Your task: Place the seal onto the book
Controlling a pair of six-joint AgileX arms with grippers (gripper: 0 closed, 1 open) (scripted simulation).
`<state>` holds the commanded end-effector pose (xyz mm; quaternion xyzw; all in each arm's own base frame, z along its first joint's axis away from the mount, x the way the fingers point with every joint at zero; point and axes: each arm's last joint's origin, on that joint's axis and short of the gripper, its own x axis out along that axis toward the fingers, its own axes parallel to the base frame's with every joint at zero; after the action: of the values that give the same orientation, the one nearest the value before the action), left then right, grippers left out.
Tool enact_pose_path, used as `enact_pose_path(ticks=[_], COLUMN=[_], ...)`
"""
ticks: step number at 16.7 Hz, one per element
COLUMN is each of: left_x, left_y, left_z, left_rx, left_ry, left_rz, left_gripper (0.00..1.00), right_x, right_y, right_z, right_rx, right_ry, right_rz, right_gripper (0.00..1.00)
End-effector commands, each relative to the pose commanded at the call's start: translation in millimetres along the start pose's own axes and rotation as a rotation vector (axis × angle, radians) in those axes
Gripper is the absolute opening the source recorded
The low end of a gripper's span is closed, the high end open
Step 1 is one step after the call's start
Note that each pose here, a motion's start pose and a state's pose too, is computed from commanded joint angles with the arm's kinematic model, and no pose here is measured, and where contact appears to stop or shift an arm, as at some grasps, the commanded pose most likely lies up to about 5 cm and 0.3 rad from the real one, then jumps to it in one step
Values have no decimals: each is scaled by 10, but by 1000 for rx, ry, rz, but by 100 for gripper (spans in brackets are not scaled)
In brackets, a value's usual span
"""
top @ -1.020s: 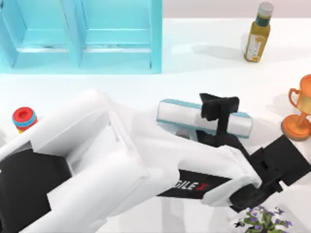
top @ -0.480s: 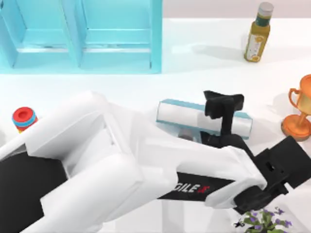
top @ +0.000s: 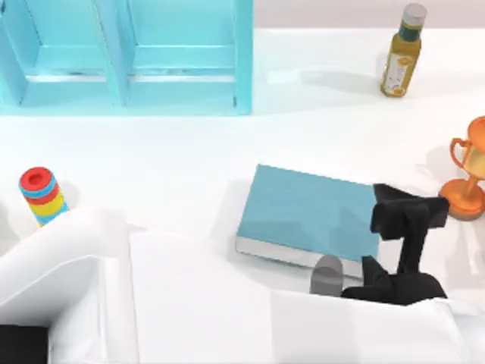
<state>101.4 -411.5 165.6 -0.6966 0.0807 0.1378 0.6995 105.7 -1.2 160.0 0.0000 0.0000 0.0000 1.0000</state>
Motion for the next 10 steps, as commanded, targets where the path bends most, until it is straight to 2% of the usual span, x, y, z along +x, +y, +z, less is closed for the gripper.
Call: enact_pose_path(ticks=[5,10], left_x=[-413,-388], left_y=[226,500], left_z=[170,253], left_rx=[96,75], left_ry=[-15,-103], left_rz=[8,-16], left_gripper=[100,100], right_x=[0,0], right_y=[0,0], right_z=[0,0], right_rx=[0,0], right_ry=[0,0], right_rz=[0,0], right_gripper=[100,100])
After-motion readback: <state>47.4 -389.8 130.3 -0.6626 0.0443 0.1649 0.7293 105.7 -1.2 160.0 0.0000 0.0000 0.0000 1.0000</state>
